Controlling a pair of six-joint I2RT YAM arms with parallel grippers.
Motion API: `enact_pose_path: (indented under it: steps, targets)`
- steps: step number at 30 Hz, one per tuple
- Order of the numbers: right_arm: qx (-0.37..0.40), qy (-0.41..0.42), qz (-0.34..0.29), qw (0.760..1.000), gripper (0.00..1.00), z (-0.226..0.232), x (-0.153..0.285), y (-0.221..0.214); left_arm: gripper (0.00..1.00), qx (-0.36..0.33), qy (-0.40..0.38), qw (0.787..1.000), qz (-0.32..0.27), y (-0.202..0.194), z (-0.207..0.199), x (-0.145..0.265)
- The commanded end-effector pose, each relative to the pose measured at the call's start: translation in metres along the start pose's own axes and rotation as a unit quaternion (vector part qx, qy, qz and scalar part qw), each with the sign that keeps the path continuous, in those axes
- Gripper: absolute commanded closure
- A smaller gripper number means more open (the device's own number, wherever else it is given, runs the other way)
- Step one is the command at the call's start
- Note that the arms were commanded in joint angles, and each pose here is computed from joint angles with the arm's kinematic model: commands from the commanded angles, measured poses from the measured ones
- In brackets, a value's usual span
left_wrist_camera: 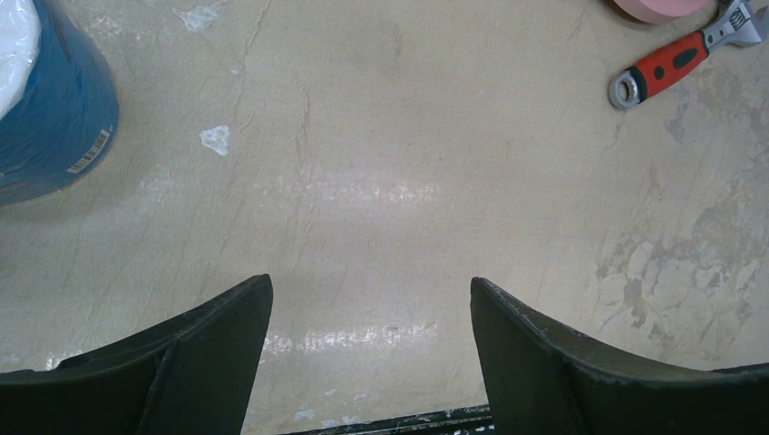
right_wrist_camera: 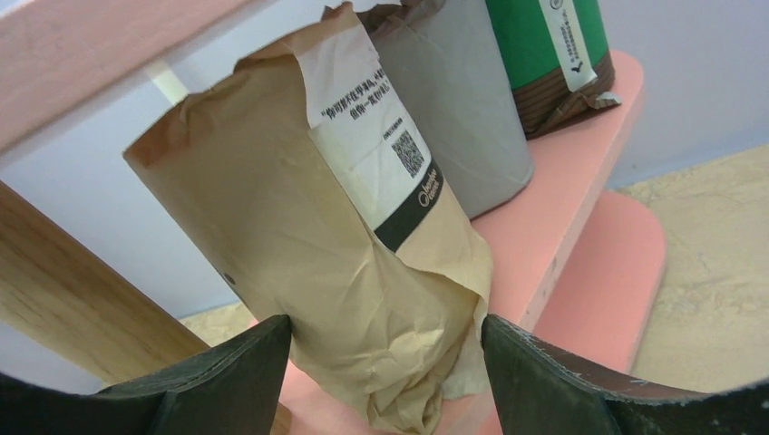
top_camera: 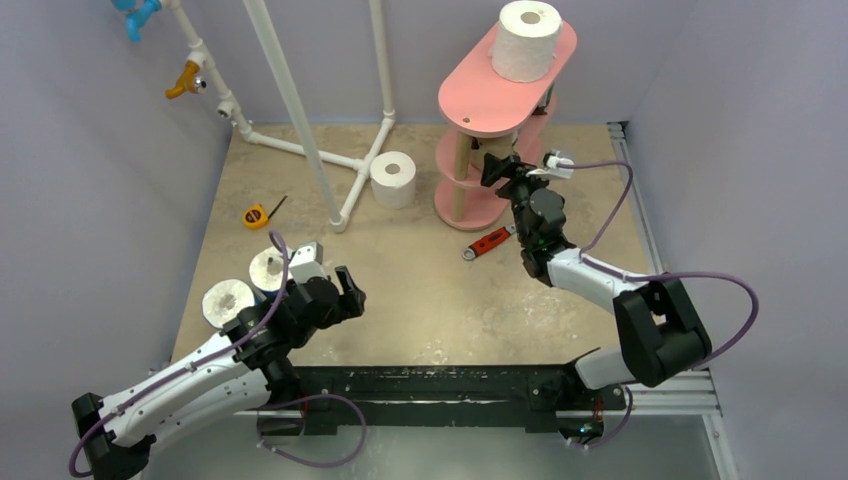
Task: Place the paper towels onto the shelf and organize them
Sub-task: Move the paper towel to the shelf.
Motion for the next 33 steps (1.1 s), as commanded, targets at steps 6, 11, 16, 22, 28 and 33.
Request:
enact_pose_path:
  steps: [6,11,16,22,28,33]
  targets:
    - [0.036,-0.028,-0.025,0.999,0.25,-0.016,0.004,-0.002,0.21,0.005,-0.006,1.0,-0.009,0.005,-0.005,-0.003]
    - [0.044,-0.034,-0.026,0.998,0.25,-0.02,0.001,-0.004,0.21,0.005,-0.006,1.0,-0.01,0.005,-0.005,-0.002]
    - [0.043,-0.035,-0.026,0.998,0.25,-0.019,-0.004,-0.005,0.21,0.006,-0.004,1.0,-0.01,0.005,-0.003,-0.001]
    - [0.041,-0.041,-0.029,0.998,0.24,-0.021,-0.007,-0.005,0.21,0.005,-0.001,1.0,-0.012,0.005,-0.002,-0.001]
    - [0.041,-0.04,-0.027,0.998,0.19,-0.021,-0.006,-0.004,0.21,0.006,-0.001,1.0,-0.011,0.004,-0.003,-0.001]
    - [0.047,-0.039,-0.027,0.998,0.1,-0.02,0.003,0.003,0.21,0.006,-0.002,1.0,-0.011,0.004,-0.003,-0.001]
Point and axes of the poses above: each gripper's point midway between its finger pads, its own x axis back along the fingers, its own z axis along the line the jaws close on, y = z × x, the point moved 9 cm from there along x, back along the fingers, and after that the axes turned 12 degrees about -x, right-handed, at the moved point
